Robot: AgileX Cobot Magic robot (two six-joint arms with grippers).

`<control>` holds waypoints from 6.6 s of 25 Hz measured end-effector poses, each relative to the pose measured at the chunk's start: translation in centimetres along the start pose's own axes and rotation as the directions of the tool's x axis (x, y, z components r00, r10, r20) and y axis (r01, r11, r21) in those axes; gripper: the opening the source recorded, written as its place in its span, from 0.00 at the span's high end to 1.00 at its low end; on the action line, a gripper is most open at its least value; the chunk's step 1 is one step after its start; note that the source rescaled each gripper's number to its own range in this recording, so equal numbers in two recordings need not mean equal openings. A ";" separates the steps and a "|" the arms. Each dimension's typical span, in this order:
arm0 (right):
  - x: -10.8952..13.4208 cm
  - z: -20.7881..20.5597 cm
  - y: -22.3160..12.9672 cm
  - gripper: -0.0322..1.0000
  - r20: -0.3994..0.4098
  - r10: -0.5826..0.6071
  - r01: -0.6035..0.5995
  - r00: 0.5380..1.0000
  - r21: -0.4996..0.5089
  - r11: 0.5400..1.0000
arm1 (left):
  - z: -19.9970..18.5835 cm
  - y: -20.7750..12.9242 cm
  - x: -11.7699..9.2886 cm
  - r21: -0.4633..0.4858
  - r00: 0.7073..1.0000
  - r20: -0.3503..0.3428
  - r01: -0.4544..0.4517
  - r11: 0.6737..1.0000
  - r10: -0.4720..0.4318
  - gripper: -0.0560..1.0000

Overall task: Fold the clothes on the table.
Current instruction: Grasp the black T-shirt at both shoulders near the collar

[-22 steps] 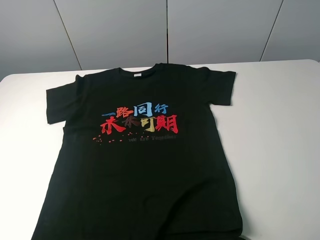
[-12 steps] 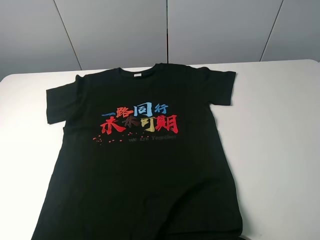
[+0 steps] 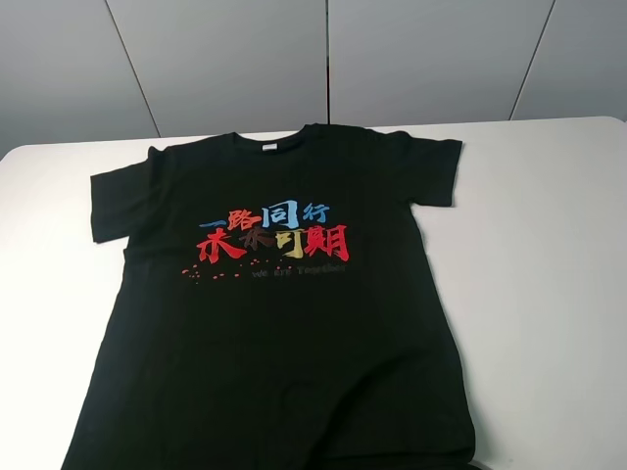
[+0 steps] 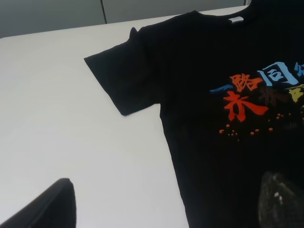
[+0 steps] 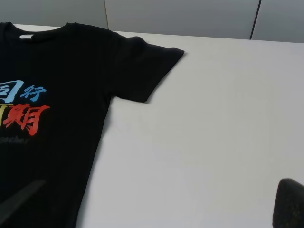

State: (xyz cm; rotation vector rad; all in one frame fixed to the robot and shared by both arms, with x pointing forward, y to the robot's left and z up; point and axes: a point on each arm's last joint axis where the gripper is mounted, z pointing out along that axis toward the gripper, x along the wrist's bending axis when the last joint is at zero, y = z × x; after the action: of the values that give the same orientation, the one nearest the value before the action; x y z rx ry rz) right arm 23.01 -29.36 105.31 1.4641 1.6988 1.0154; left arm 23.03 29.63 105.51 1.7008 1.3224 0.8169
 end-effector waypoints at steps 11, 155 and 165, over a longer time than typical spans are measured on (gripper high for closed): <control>0.0 0.0 0.0 0.00 0.000 0.000 0.000 1.000 0.000 1.000 | 0.0 0.0 0.0 0.000 1.000 0.000 0.000 1.000 0.000 0.00; 11.0 40.4 4.6 0.00 -0.465 -0.162 0.481 0.871 0.732 0.483 | 40.6 -0.1 -1.1 0.774 0.924 0.344 -0.381 0.506 0.170 0.94; 10.9 42.1 2.7 0.00 -0.402 -0.153 0.426 0.903 0.787 0.445 | 40.6 -0.1 -1.1 0.774 0.924 0.344 -0.381 0.506 0.170 0.94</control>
State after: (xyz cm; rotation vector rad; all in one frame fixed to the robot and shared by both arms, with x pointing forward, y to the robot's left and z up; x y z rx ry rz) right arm 59.24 -12.79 87.72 1.4985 2.8088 0.0699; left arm 57.80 20.12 86.76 2.7334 1.3794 0.0651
